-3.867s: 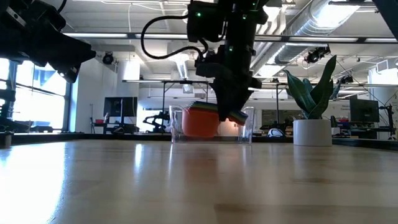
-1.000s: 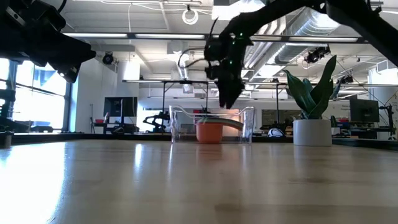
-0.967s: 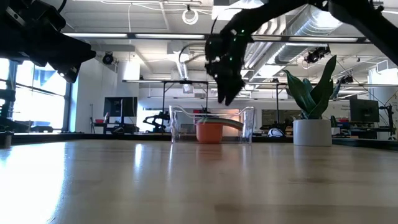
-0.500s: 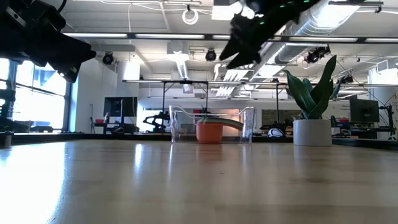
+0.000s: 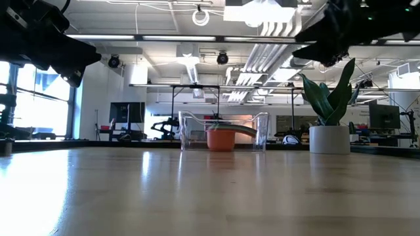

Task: Nest measuring cups in basket
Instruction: Return to Home Position

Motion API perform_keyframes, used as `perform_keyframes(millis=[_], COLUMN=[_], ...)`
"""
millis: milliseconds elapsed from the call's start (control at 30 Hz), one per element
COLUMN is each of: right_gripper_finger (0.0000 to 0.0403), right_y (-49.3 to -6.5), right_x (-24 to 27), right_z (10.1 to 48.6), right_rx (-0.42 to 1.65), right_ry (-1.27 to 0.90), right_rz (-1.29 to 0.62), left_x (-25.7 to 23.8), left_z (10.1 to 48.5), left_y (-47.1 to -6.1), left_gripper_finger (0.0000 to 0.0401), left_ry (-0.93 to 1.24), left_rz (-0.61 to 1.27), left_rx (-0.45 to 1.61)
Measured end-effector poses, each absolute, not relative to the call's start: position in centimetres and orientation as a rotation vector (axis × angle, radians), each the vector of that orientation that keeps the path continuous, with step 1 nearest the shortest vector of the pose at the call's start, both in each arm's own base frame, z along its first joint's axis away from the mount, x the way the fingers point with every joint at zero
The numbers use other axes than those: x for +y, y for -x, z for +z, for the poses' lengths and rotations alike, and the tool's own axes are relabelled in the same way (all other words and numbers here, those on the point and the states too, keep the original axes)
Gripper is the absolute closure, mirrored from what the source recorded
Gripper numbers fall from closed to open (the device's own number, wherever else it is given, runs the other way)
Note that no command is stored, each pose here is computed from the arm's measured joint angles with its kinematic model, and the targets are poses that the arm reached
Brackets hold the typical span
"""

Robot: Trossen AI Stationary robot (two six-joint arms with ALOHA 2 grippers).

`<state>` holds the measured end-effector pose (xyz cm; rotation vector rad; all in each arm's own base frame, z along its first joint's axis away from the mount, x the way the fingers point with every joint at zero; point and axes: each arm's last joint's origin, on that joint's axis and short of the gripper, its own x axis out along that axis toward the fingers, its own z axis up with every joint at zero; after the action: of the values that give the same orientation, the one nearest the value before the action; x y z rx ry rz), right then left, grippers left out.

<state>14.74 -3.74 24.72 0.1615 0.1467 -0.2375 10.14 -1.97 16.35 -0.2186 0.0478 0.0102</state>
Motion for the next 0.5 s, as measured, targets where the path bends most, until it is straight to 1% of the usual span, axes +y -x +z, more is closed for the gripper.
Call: perform_keyframes(millis=[233, 500], right_gripper_finger=[0.0115, 0.0115], right_y=[-11.6, -10.0], right_x=[-2.0, -1.2], right_z=[22.3, 19.7], right_rx=[0.053, -0.031], right_ry=[-0.132, -0.151], right_rz=[-0.151, -0.101], left_x=[-2.0, -2.0], left_z=[16.4, 16.4], left_y=[-10.1, -10.1], left_gripper_finger=[0.0327, 0.0327], left_ry=[0.219, 0.219], left_rz=[0.010, 0.010], left_rx=[0.048, 0.048])
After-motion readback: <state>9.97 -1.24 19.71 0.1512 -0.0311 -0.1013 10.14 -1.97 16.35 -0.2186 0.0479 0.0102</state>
